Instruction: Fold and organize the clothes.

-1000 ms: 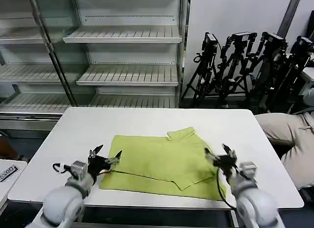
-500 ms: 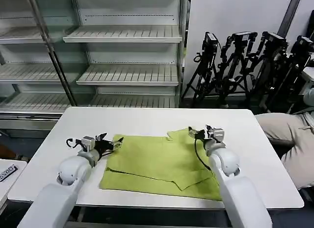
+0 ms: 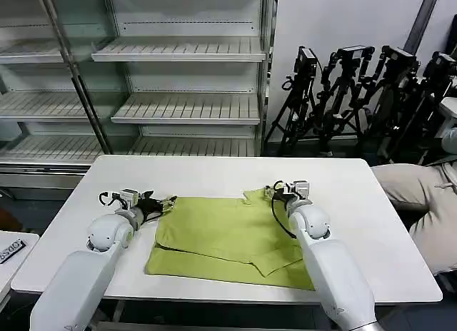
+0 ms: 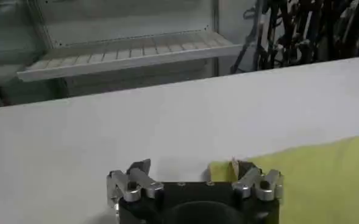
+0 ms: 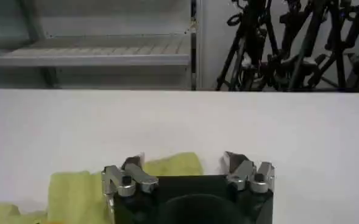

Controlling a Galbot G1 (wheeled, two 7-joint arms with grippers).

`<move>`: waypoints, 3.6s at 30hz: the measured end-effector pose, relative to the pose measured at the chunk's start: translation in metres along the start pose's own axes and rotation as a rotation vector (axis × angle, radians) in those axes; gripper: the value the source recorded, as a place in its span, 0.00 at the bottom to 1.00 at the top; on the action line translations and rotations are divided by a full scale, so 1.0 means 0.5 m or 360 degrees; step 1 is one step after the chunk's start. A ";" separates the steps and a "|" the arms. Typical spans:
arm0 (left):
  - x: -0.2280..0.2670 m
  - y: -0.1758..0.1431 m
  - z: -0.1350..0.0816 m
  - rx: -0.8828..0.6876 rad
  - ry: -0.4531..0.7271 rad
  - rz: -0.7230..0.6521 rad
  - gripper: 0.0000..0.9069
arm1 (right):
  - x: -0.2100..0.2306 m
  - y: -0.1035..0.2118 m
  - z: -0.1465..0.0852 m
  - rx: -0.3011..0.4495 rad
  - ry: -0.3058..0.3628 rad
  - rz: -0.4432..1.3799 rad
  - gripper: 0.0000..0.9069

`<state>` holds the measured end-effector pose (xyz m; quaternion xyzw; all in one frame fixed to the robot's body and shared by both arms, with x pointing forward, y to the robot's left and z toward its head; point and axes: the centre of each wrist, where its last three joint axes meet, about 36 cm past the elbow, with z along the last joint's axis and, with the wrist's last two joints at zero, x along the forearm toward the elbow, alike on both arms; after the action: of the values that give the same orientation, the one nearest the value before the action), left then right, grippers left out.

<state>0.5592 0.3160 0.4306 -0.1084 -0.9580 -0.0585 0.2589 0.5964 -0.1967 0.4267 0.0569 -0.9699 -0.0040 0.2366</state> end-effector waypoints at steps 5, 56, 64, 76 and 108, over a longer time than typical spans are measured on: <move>-0.006 0.000 0.003 -0.0002 0.0010 0.0016 0.02 | -0.006 0.002 0.002 -0.0009 0.0010 -0.0004 0.00; 0.187 -0.056 0.063 -0.0024 -0.0119 0.0063 0.02 | 0.338 -0.032 0.087 0.0047 -0.0220 -0.0148 0.00; 0.224 -0.078 0.088 -0.0052 -0.0111 0.0072 0.01 | 0.404 -0.029 0.122 0.0057 -0.0229 -0.0138 0.00; 0.255 -0.084 0.103 -0.0089 -0.0096 0.0069 1.00 | 0.454 -0.024 0.146 0.0102 -0.0248 -0.0094 0.30; 0.277 -0.207 0.149 0.0206 0.0009 -0.0210 0.02 | 0.573 -0.023 0.160 0.0225 -0.0344 -0.0033 1.00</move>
<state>0.3817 0.2530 0.4313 -0.0279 -0.9641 -0.0137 0.2636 0.3082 -0.2420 0.4867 0.0827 -0.9870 0.0557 0.1260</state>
